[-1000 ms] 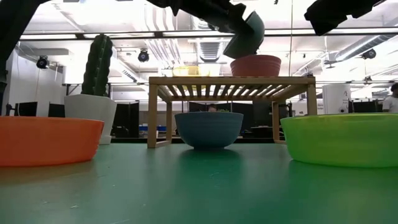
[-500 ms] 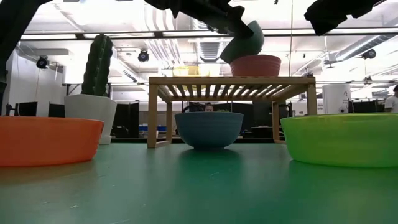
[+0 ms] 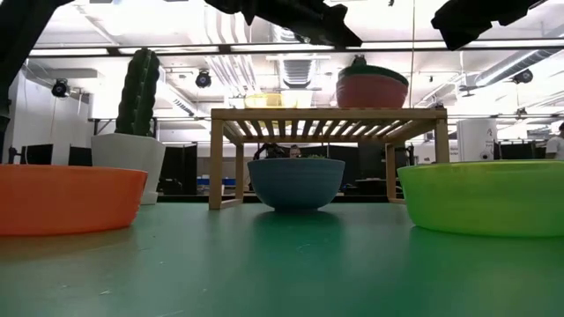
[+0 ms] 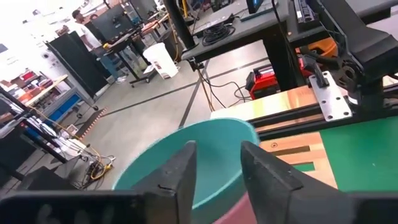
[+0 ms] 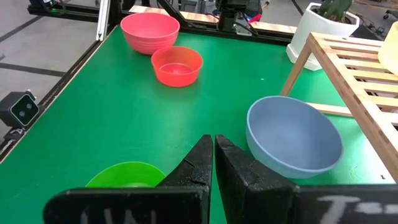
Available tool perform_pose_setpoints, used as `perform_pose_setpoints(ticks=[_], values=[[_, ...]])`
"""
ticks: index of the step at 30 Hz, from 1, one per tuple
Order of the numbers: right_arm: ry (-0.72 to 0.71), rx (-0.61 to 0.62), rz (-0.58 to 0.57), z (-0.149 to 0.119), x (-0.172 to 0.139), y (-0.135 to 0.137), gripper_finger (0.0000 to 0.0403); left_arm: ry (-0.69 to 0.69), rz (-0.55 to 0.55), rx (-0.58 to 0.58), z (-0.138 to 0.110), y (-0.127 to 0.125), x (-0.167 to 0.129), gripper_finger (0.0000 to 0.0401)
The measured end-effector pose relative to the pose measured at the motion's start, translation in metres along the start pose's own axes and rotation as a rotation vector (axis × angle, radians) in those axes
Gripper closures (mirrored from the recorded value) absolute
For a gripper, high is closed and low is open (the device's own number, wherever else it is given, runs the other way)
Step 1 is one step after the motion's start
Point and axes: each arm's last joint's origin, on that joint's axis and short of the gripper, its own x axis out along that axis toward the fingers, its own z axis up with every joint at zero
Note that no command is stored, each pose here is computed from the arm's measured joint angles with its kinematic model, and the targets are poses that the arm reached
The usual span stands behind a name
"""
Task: Place and stack bowls onto a shelf
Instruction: Stack the dark green bowl on top of the pink bowl on the shelf, then stack the light blue bowl on top of the dark green bowl on the shelf
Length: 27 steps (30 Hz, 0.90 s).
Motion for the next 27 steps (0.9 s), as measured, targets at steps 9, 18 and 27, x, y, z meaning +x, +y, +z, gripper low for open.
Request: perform_pose_setpoints(ticks=[9, 18, 27], values=[[0.01, 0.005, -0.001, -0.001, 0.0, 0.0, 0.0394, 0.012, -0.004, -0.001, 0.013, 0.003, -0.016, 0.0258], [0.005, 0.02, -0.012, -0.001, 0.0, 0.0, 0.0394, 0.259, -0.151, -0.089, 0.015, -0.008, -0.054, 0.0278], [-0.002, 0.21, -0.087, -0.001, 0.001, -0.002, 0.0394, 0.395, -0.266, -0.166, 0.014, -0.033, -0.119, 0.0302]])
